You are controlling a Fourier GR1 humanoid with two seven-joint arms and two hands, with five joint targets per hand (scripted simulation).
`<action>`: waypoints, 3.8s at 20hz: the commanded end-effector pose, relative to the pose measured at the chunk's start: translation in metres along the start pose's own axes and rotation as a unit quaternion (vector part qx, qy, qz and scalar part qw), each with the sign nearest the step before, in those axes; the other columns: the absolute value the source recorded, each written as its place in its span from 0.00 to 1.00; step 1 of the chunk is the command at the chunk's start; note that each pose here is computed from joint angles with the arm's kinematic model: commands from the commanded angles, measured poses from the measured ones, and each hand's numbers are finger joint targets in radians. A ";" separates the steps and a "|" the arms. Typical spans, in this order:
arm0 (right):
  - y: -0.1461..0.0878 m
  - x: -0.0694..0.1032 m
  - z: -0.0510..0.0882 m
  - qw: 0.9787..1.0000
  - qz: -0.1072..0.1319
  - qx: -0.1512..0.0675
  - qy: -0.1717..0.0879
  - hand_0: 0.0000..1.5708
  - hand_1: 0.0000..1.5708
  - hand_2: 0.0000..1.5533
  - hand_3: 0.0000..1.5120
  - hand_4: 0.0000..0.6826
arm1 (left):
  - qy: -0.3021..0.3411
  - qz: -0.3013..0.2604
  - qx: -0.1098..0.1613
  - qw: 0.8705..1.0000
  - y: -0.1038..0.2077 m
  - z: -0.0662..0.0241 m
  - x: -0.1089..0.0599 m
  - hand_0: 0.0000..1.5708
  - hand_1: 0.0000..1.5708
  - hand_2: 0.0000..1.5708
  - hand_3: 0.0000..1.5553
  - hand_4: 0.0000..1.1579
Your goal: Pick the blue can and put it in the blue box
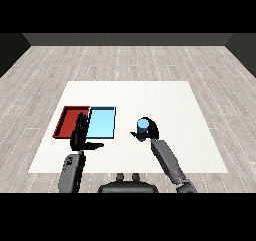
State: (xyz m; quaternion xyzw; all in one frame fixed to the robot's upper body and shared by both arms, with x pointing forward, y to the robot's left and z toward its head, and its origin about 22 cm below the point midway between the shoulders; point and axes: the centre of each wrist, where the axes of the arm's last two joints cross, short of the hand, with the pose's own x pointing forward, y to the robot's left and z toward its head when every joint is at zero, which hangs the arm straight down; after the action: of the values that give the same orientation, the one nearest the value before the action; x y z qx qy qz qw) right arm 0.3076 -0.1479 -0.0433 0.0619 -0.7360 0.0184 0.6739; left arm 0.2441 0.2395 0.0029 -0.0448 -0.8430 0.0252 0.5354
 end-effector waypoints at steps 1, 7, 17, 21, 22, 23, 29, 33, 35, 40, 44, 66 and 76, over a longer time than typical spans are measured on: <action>0.020 0.010 -0.001 1.000 0.013 0.013 -0.023 0.94 0.94 0.94 0.93 0.94 | 0.019 -0.021 -0.020 0.999 -0.025 0.0007 -0.016 0.00 0.00 0.00 0.00 0.00; 0.015 0.042 -0.020 0.994 0.006 0.044 -0.104 0.93 0.93 0.92 0.93 0.97 | 0.046 0.024 -0.042 0.998 -0.041 -0.0078 -0.024 0.00 0.00 0.00 0.00 0.00; 0.025 0.075 -0.029 0.992 -0.002 0.049 -0.112 0.91 0.91 0.93 0.94 0.97 | 0.080 0.023 -0.069 0.994 -0.064 -0.0200 -0.026 0.00 0.00 0.00 0.00 0.00; 0.022 0.053 -0.020 0.991 0.002 0.060 -0.117 0.91 0.91 0.92 0.93 0.96 | 0.074 0.027 -0.068 0.995 -0.071 -0.0445 -0.019 0.00 0.00 0.00 0.00 0.00; 0.042 0.072 -0.012 0.990 -0.008 0.057 -0.128 0.91 0.91 0.92 0.93 0.95 | 0.081 0.038 -0.086 0.992 -0.082 -0.0259 -0.041 0.00 0.00 0.00 0.00 0.00; 0.040 0.088 -0.042 0.991 -0.004 0.060 -0.116 0.91 0.91 0.92 0.93 0.96 | 0.082 0.046 -0.077 0.993 -0.089 -0.0198 -0.026 0.00 0.00 0.00 0.00 0.00; 0.045 0.076 -0.022 0.991 0.001 0.058 -0.120 0.91 0.91 0.93 0.93 0.97 | 0.085 0.014 -0.090 0.992 -0.115 -0.0278 -0.043 0.00 0.00 0.00 0.00 0.00; 0.019 0.068 -0.019 0.990 0.001 0.072 -0.120 0.90 0.90 0.93 0.94 0.96 | 0.117 0.022 -0.094 0.988 -0.119 -0.0294 -0.057 0.00 0.00 0.00 0.00 0.00; 0.034 0.086 -0.035 0.989 -0.001 0.079 -0.122 0.89 0.89 0.93 0.93 0.97 | 0.108 0.026 -0.093 0.989 -0.121 -0.0163 -0.046 0.00 0.00 0.00 0.00 0.00; 0.029 0.075 -0.030 0.986 -0.010 0.083 -0.142 0.89 0.89 0.93 0.93 0.99 | 0.131 0.015 -0.099 0.986 -0.126 -0.0262 -0.061 0.00 0.00 0.00 0.00 0.00; 0.060 0.086 -0.036 0.985 -0.007 0.099 -0.139 0.89 0.89 0.93 0.93 1.00 | 0.145 0.013 -0.103 0.984 -0.134 -0.0415 -0.056 0.00 0.00 0.00 0.00 0.00; 0.088 0.073 -0.018 0.978 0.021 0.140 -0.152 0.89 0.89 0.93 0.92 0.91 | 0.121 0.034 -0.122 0.984 -0.148 -0.0498 -0.065 0.00 0.00 0.00 0.00 0.00; 0.115 0.086 -0.022 0.976 0.002 0.165 -0.142 0.94 0.94 0.95 0.93 0.88 | 0.087 -0.136 -0.134 0.978 -0.173 -0.0460 -0.055 0.25 0.25 0.37 0.06 0.11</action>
State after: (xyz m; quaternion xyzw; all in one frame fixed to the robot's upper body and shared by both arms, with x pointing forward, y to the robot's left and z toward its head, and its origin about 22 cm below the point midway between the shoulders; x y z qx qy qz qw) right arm 0.3102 -0.0512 0.0477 0.1521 -0.8121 0.1363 0.5466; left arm 0.3072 0.0875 -0.0228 -0.0146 -0.7800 -0.1270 0.6126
